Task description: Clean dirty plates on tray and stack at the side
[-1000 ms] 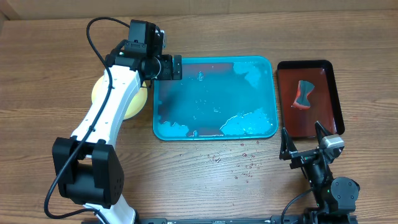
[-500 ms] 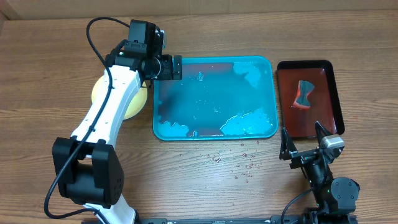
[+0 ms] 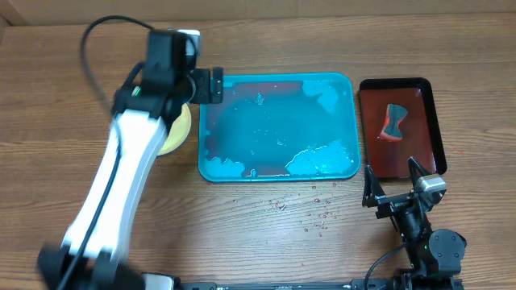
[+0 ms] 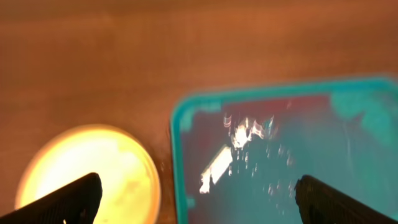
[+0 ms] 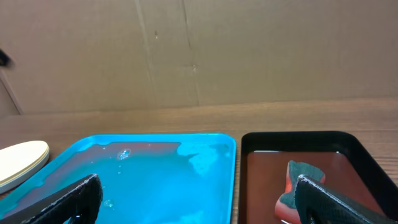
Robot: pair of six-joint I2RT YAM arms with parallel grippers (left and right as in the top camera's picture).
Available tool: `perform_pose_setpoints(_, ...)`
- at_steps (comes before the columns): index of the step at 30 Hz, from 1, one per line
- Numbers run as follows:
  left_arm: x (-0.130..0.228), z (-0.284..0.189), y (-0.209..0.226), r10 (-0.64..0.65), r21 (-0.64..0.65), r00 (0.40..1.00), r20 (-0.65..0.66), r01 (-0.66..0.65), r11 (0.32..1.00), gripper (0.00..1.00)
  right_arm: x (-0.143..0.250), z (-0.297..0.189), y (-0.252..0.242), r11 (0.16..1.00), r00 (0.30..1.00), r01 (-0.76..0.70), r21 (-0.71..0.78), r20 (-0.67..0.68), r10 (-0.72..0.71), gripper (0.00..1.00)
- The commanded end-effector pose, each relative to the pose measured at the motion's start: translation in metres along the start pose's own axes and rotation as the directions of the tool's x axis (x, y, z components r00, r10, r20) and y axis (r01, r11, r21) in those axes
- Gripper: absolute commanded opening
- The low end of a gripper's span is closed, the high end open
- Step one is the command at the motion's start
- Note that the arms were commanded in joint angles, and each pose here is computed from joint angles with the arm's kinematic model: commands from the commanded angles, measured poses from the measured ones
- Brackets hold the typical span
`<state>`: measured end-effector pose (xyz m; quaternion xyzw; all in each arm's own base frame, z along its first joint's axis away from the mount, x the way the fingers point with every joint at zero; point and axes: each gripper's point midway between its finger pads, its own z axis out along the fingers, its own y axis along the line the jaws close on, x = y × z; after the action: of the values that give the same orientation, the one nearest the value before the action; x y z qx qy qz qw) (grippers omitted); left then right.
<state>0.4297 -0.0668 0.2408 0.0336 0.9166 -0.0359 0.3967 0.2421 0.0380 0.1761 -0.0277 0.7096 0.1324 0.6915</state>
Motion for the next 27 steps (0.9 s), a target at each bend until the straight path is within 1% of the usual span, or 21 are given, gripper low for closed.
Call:
perform_pose_setpoints(1, 0.014, -0.033, 0.026, 0.022, -0.057, 0.996, 0.086, -0.018, 0.998, 1.00, 0.002, 0.000, 0.000, 1.000, 1.000, 0.001, 0.003, 0.005, -0.001, 1.00)
perform_pose_setpoints(4, 0.034, -0.053, 0.040, 0.003, -0.075, 0.985, 0.171, 0.010, 0.997, 1.00, 0.002, 0.000, 0.000, 1.000, 1.000, 0.001, 0.003, 0.005, -0.001, 1.00)
perform_pose_setpoints(8, 0.067, -0.074, 0.053, -0.015, -0.084, 0.953, 0.303, 0.043, 0.996, 1.00, 0.002, 0.000, 0.000, 1.000, 1.000, 0.001, 0.003, 0.005, -0.001, 1.00)
perform_pose_setpoints(9, 0.084, -0.080, 0.056, -0.019, -0.083, 0.933, 0.360, 0.052, 0.995, 1.00, 0.002, 0.000, 0.000, 1.000, 1.000, 0.001, 0.003, 0.005, -0.001, 1.00)
perform_pose_setpoints(10, 0.092, -0.083, 0.058, -0.019, -0.086, 0.921, 0.389, 0.056, 0.995, 1.00, 0.002, 0.000, 0.000, 1.000, 1.000, 0.001, 0.003, 0.005, -0.001, 1.00)
perform_pose_setpoints(15, 0.127, -0.094, 0.060, 0.008, -0.099, 0.845, 0.535, 0.054, 0.994, 1.00, 0.002, 0.000, 0.000, 1.000, 1.000, 0.001, 0.003, 0.005, -0.001, 1.00)
perform_pose_setpoints(18, 0.145, -0.095, 0.056, 0.050, -0.106, 0.811, 0.584, 0.014, 0.994, 1.00, 0.002, 0.000, 0.000, 1.000, 1.000, 0.001, 0.003, 0.005, -0.001, 1.00)
perform_pose_setpoints(21, 0.161, -0.093, 0.056, 0.060, -0.111, 0.787, 0.615, 0.011, 0.994, 1.00, 0.001, 0.000, 0.000, 1.000, 1.000, 0.002, 0.003, 0.005, -0.002, 1.00)
perform_pose_setpoints(27, 0.175, -0.089, 0.056, 0.066, -0.114, 0.756, 0.651, 0.011, 0.993, 1.00, 0.002, 0.000, 0.000, 1.000, 1.000, 0.001, 0.003, 0.005, -0.001, 1.00)
